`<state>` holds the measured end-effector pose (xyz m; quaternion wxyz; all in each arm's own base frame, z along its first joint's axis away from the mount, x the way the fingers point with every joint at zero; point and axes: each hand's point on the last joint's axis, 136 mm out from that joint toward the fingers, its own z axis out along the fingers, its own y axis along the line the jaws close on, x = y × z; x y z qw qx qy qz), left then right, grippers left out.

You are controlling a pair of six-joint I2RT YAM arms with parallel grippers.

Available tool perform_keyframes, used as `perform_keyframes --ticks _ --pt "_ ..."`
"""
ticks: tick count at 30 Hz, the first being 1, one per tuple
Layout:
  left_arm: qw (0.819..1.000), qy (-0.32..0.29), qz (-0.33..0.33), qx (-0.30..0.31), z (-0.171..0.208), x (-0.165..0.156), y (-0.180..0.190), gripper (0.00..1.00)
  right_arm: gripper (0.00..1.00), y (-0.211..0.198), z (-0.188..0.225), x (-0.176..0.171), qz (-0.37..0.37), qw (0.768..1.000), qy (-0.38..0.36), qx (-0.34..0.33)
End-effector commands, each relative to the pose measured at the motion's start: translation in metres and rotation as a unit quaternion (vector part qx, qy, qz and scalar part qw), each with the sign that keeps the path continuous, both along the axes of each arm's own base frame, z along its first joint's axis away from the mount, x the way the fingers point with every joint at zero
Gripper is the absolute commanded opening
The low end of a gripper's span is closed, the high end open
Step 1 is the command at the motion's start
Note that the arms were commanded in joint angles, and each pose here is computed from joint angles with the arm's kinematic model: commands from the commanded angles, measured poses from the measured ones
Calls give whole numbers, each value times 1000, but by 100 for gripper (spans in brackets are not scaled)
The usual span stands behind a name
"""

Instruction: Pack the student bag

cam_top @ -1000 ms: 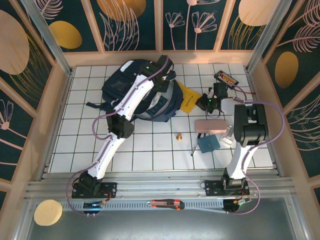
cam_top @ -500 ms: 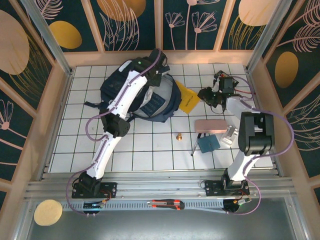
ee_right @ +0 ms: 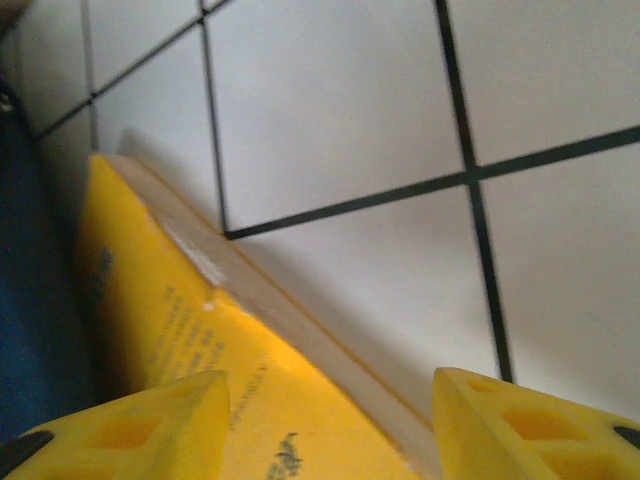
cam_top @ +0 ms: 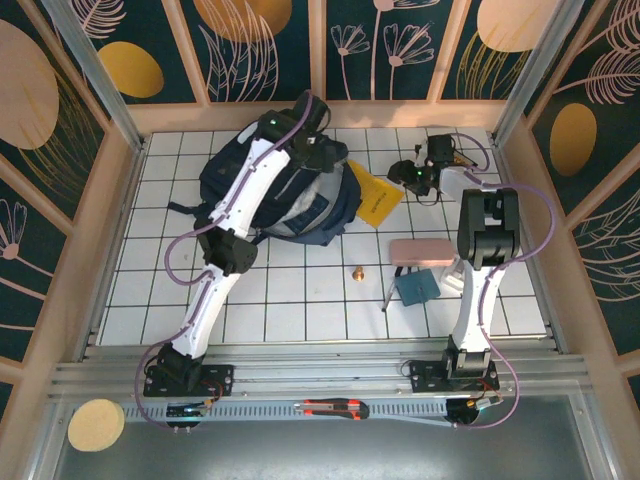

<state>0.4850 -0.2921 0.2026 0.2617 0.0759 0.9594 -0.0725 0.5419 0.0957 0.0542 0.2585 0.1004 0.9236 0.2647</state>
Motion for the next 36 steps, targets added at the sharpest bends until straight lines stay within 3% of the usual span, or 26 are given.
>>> perform_keyframes --ticks 1,5,11,16,20,27,36 --pt "998 38 -19 -56 -19 -20 -49 99 56 -16 -13 -3 7 999 19 -35" --pt "997 49 -32 -43 -51 -13 -58 99 57 -23 -21 -8 12 999 30 -40" --pt "996 78 -41 -32 -91 -12 -64 99 56 -1 -29 -22 55 998 36 1" --pt "994 98 -53 -3 -119 -14 -59 81 55 14 -17 -28 70 997 15 30" --pt "992 113 -57 5 -138 -16 -59 73 53 22 -5 -30 75 996 -5 55" --pt "989 133 -64 9 -160 -20 -60 66 50 33 13 -32 95 991 -36 82" --pt "989 134 -67 14 -163 -20 -59 65 41 37 22 -42 103 989 -34 101"
